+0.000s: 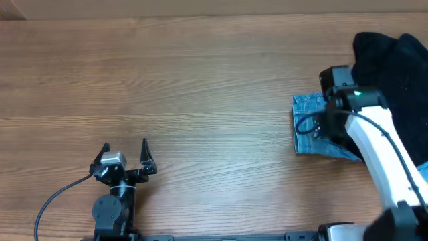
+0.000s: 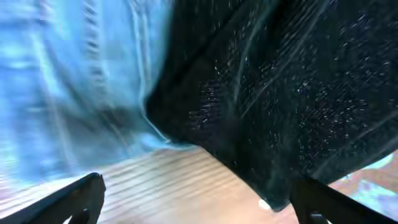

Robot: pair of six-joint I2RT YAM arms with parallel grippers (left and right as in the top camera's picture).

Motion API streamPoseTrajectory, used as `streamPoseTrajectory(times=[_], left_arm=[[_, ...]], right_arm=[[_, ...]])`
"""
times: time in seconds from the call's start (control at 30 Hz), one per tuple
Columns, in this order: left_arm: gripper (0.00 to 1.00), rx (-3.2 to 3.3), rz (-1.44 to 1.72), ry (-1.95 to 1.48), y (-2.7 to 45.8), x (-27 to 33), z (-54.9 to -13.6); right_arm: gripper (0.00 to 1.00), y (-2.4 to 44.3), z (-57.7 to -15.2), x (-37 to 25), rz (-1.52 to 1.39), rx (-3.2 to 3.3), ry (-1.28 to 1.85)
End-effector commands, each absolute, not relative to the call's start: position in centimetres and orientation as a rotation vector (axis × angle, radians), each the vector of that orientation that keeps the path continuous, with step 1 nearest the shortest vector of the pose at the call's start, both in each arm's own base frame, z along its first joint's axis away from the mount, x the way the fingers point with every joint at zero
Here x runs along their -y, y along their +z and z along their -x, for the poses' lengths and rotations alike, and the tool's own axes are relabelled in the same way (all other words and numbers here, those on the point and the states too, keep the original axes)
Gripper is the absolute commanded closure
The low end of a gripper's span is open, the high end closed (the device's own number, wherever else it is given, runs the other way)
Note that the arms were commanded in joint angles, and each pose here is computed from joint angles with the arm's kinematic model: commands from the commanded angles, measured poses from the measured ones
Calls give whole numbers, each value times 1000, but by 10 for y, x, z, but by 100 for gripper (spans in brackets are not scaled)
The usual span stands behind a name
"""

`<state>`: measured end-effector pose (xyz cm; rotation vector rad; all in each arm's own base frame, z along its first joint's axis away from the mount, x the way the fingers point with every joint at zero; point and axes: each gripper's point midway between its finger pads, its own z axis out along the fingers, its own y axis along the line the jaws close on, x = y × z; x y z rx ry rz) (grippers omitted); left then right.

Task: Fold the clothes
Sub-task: 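Reach the right gripper to the black sweater on the jeans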

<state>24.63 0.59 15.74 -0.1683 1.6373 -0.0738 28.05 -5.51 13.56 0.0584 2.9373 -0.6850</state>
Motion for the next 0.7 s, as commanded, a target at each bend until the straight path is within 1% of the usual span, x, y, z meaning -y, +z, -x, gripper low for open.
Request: streamPoseTrajectory(times=[0.0, 0.17, 0.27, 0.33, 0.37, 0.4, 0.47, 0.53, 0.57, 0.63, 0.67], left_arm=[[0, -1637, 167, -68, 157, -6, -246], [0, -1637, 167, -68, 157, -6, -246], [0, -1637, 167, -68, 157, -6, -246], [0, -1637, 167, -68, 157, -6, -246], [0, -1637, 167, -68, 157, -6, -246], [0, -1637, 167, -68, 157, -6, -246], [0, -1637, 167, -68, 157, -6, -246], [0, -1637, 167, -68, 157, -6, -246], [0, -1637, 167, -68, 157, -6, -246], [0, -1637, 167, -68, 157, -6, -246], [0, -1637, 167, -68, 157, -6, -246]], right_arm=[[0, 132, -279, 94, -140, -2954, -912], [0, 127, -281, 122, -322, -2932, -887], [0, 115, -280, 122, -327, -2930, -879], [5, 106, -279, 119, -328, -2938, -847], [12, 101, -278, 117, -328, -2946, -829], [33, 100, -278, 115, -328, -2952, -813], [49, 98, -279, 112, -329, -2955, -786], [72, 99, -281, 112, -332, -2948, -781], [83, 100, -283, 113, -394, -2922, -775], [96, 105, -289, 113, -524, -2862, -755], [96, 108, -292, 113, -567, -2838, -739]])
